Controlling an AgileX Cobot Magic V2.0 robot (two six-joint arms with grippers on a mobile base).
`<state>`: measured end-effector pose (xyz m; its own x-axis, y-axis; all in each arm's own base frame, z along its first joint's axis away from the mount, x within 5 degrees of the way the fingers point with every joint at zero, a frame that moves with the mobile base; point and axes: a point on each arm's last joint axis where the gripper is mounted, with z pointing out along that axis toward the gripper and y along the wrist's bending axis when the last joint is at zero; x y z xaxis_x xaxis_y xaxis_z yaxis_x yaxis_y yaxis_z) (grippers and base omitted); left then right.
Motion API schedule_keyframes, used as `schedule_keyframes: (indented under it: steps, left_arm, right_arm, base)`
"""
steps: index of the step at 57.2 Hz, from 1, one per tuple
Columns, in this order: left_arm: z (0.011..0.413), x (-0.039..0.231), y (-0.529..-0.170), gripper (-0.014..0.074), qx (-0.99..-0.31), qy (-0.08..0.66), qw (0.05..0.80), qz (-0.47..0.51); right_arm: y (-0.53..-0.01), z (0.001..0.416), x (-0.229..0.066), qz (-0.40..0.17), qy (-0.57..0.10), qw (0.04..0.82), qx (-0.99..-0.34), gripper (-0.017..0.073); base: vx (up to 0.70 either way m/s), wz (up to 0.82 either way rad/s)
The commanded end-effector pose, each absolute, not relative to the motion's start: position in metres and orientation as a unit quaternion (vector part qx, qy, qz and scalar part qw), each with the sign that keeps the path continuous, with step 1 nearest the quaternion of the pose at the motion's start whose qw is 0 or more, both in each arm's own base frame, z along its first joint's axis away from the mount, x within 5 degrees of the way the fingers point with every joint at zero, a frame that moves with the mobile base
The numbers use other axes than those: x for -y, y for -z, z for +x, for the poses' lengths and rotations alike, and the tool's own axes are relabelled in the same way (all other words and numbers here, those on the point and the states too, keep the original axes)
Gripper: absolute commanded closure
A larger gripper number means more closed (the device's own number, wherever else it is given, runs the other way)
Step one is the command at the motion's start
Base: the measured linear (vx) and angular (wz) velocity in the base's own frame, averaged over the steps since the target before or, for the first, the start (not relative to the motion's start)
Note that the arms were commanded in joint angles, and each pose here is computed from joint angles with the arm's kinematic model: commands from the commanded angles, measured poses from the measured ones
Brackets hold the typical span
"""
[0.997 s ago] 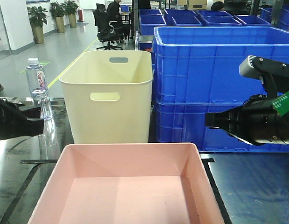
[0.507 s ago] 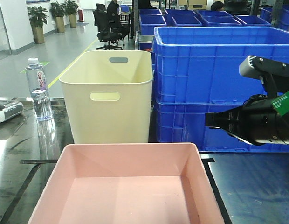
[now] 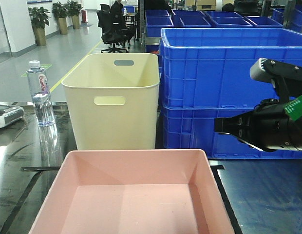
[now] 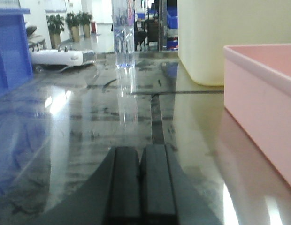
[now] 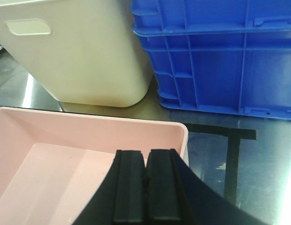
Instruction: Grab pink bin and stack on right shelf
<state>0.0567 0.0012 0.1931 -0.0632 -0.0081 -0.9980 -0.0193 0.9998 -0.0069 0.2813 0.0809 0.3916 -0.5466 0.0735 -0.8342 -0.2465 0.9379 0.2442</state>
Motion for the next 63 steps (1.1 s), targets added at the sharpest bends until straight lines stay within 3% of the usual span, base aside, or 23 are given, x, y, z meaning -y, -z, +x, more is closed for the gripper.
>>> schedule_keyframes:
  steps: [1,33,43,54,63]
  left_arm:
    - [0.059,-0.001,-0.194,0.0598,-0.720,-0.002,0.693,-0.013]
    - [0.059,-0.001,-0.194,0.0598,-0.721,-0.002,0.693,-0.013]
    - [0.059,-0.001,-0.194,0.0598,-0.721,-0.002,0.693,-0.013]
    - [0.059,-0.001,-0.194,0.0598,-0.721,-0.002,0.693,-0.013]
    - [0.059,-0.001,-0.194,0.0598,-0.721,-0.002,0.693,-0.013]
  right_arm:
    - [-0.416,0.278,-0.077,-0.046,-0.172,0.529,-0.830,0.0501]
    - [-0.415,0.278,-0.077,-0.047,-0.171,0.527,-0.831,0.0501]
    - [-0.418,0.272,-0.072,-0.070,-0.133,0.538,-0.830,0.0501]
    - [-0.416,0.214,-0.049,-0.075,-0.093,0.606,-0.786,0.0501]
    - [-0.378,0.153,-0.021,-0.070,-0.033,0.654,-0.752,0.0537]
  base:
    - [0.00,0.00]
    - [0.00,0.00]
    - [0.00,0.00]
    - [0.00,0.00]
    - [0.00,0.00]
